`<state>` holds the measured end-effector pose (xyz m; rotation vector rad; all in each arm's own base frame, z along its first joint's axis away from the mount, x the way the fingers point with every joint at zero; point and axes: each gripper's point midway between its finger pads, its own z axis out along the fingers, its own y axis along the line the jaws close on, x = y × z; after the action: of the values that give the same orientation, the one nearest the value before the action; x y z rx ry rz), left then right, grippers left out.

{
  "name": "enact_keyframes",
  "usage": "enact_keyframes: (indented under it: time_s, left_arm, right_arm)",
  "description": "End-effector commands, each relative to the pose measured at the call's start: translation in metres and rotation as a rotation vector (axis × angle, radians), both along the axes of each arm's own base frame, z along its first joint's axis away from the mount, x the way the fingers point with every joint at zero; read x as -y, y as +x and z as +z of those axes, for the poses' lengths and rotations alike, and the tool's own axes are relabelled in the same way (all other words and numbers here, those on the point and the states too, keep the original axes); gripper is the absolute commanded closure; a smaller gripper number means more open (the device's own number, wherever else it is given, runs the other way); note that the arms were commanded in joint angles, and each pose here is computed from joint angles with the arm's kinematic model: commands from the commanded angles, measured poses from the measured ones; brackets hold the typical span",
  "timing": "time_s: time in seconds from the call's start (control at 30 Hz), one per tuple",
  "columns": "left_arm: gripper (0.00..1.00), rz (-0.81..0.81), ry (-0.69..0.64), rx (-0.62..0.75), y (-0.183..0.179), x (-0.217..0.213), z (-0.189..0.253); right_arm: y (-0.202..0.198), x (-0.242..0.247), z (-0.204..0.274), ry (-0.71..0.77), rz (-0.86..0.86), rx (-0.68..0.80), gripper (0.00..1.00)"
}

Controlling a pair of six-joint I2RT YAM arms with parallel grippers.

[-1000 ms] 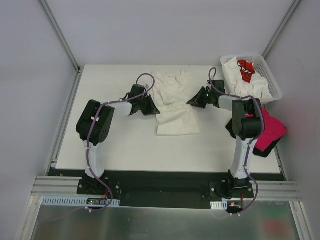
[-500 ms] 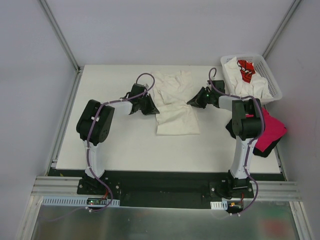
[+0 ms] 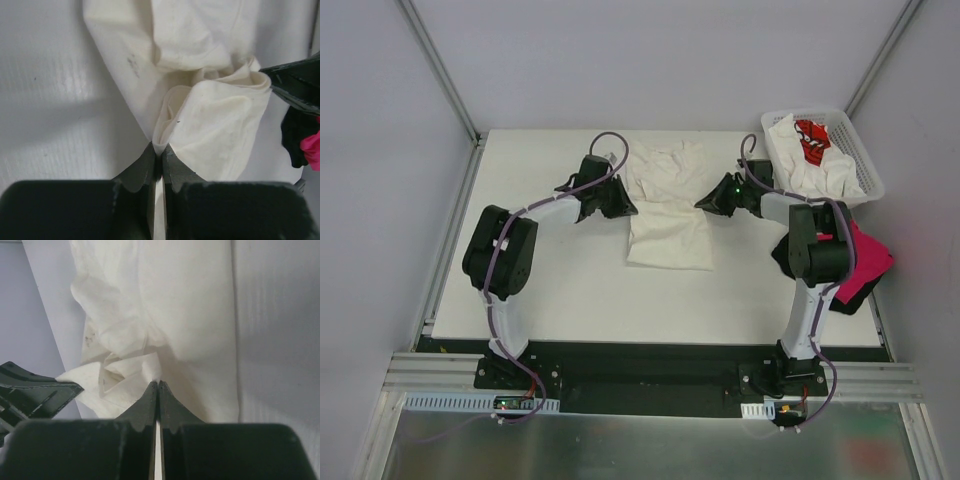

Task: Fold and stack the t-shirts
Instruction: Fold the folded rectangular tshirt in 1/3 of the way

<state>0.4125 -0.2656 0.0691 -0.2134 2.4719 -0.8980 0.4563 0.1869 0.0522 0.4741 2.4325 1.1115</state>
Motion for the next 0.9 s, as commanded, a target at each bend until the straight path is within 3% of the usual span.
enact_keyframes:
  time_s: [0.0, 0.57, 0.87]
  left_arm:
    - [0.97, -0.008, -0.011, 0.159, 0.020, 0.005, 0.061]
    - [0.95, -0.026, -0.024, 0.186, 0.028, 0.010, 0.075]
    - [0.94, -0.040, -0.007, 0.141, 0.035, 0.014, 0.055]
  right_arm:
    - [0.010, -0.001, 0.044, 0.015, 0.012, 0.102, 0.99]
    - [0.018, 0.011, 0.061, 0.000, -0.007, 0.133, 0.99]
    - [0.028, 0.011, 0.058, -0.005, -0.007, 0.127, 0.99]
